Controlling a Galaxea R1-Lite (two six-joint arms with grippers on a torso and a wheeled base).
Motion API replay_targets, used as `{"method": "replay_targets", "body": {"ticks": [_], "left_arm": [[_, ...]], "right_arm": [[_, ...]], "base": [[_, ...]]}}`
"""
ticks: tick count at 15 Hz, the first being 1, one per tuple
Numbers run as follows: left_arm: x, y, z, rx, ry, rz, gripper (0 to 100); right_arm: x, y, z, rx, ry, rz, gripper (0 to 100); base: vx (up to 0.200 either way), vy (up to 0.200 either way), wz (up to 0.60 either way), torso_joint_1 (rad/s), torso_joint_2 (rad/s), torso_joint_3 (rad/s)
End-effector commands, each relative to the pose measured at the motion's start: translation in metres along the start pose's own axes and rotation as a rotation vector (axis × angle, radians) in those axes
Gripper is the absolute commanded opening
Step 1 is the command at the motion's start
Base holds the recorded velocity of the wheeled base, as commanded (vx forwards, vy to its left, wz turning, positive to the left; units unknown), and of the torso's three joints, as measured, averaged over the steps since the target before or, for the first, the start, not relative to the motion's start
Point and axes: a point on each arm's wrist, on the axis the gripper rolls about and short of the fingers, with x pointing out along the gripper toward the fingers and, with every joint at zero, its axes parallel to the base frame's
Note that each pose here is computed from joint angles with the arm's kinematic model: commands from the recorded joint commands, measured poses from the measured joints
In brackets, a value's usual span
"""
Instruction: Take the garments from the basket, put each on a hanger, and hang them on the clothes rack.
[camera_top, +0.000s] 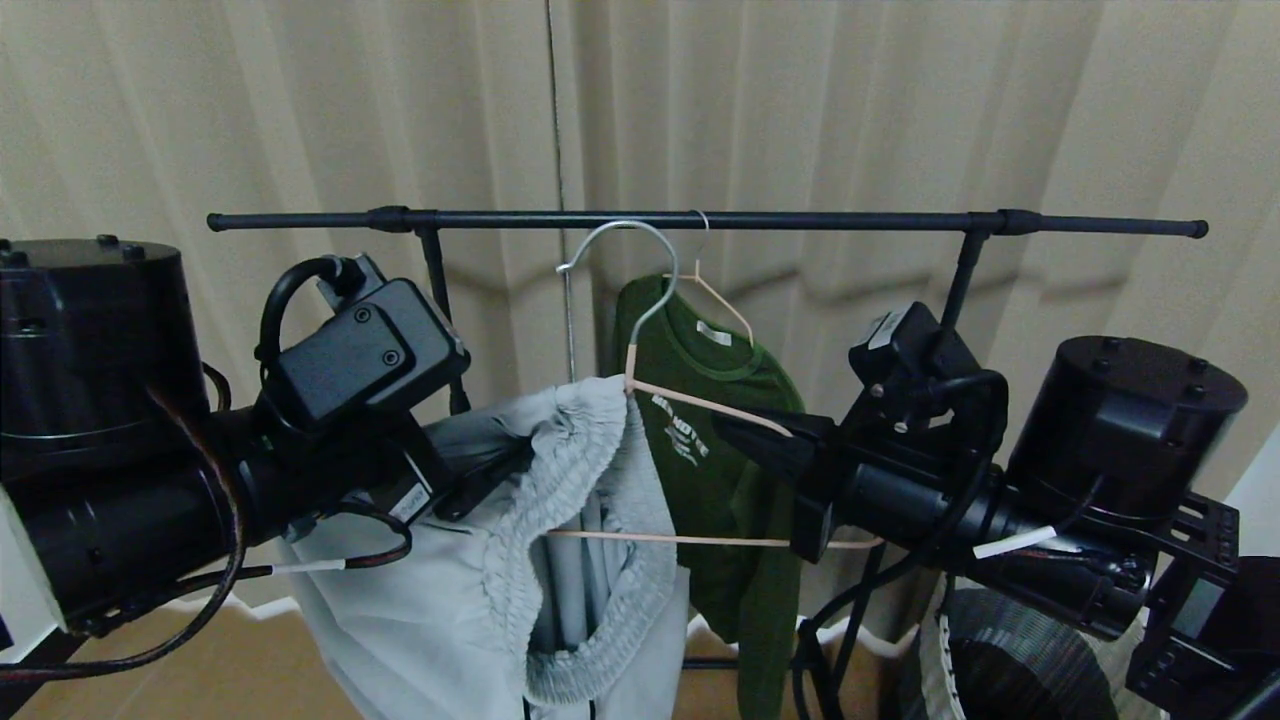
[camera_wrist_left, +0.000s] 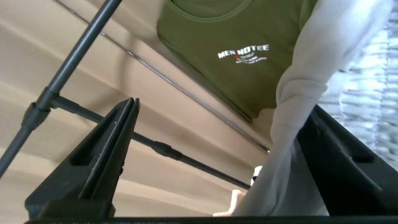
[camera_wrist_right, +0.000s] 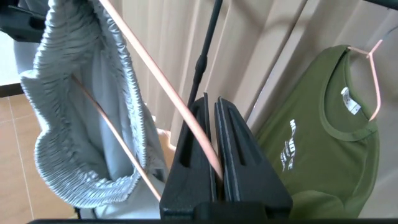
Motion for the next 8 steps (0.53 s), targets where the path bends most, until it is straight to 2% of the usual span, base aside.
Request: {"method": "replay_targets", "body": {"ticks": [1, 8], "left_arm": [[0.0014, -0.0003, -0.0005, 0.000, 0.003, -0.001, 0], [0.0009, -0.0009, -0.0013, -0.001, 0.006, -0.002, 0]], "right_arm": [[-0.0017, 0.0004, 0.0004, 0.000, -0.001, 0.003, 0], [-0.0012, 0.0007, -0.0040, 0.004, 0.014, 0.004, 0]], "base": [[0.000, 0.000, 0.00, 0.000, 0.00, 0.000], [0.000, 0.000, 0.00, 0.000, 0.00, 0.000]]}}
